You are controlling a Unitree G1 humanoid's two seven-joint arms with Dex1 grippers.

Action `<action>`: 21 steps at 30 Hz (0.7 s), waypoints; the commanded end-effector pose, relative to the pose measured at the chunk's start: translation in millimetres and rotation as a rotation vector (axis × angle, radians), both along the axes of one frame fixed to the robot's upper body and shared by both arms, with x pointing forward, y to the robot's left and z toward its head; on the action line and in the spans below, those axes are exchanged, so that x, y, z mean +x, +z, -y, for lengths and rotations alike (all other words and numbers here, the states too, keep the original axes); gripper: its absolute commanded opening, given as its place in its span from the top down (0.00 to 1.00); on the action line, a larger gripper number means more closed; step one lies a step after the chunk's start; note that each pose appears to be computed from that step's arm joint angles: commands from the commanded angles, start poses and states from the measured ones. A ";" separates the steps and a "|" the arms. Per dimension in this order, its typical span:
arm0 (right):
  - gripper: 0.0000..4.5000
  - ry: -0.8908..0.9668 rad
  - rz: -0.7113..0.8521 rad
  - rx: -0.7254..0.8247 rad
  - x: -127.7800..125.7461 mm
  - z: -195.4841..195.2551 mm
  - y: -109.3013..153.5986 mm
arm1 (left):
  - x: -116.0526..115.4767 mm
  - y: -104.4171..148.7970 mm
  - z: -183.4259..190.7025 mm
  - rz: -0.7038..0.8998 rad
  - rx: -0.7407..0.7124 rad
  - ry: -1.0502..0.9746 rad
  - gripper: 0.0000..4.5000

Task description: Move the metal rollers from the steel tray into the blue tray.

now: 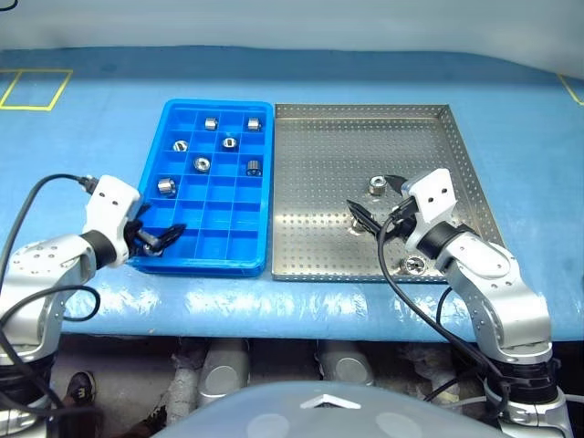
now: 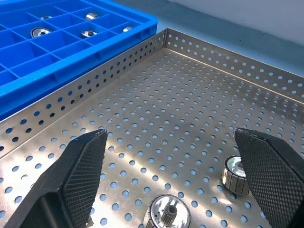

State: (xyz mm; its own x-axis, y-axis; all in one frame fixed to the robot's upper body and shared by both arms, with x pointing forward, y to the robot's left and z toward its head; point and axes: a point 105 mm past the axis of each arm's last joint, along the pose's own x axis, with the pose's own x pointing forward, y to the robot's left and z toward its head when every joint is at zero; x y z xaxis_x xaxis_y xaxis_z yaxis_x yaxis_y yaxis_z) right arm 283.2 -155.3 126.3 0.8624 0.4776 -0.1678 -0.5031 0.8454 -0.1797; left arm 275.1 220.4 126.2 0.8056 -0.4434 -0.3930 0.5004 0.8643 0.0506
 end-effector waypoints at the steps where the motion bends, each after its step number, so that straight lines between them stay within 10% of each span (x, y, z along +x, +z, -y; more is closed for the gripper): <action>1: 0.00 -0.049 0.057 -0.007 -2.6 9.6 13.7 | 11.7 42.7 49.6 0.163 -0.244 -0.199 0.06; 6: 0.00 -0.087 0.065 -0.018 -5.7 16.7 14.8 | 15.6 43.1 119.8 0.114 -0.414 -0.424 0.06; 11: 0.00 -0.160 0.064 -0.048 -11.8 27.0 12.2 | 21.3 -9.6 206.8 -0.043 -0.273 -0.590 0.06; 21: 0.00 -0.232 0.060 -0.053 -23.7 36.3 9.2 | 43.9 -46.9 260.9 -0.065 -0.113 -0.607 0.06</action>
State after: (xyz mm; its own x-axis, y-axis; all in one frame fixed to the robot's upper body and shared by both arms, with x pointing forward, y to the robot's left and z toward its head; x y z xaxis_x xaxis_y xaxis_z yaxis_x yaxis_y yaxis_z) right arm 261.2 -190.3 120.5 0.9437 0.2695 -0.1916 -0.3093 0.9245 -0.2227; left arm 314.1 -36.2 74.7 0.3529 -0.8604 -0.3676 0.8990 0.4207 -0.1215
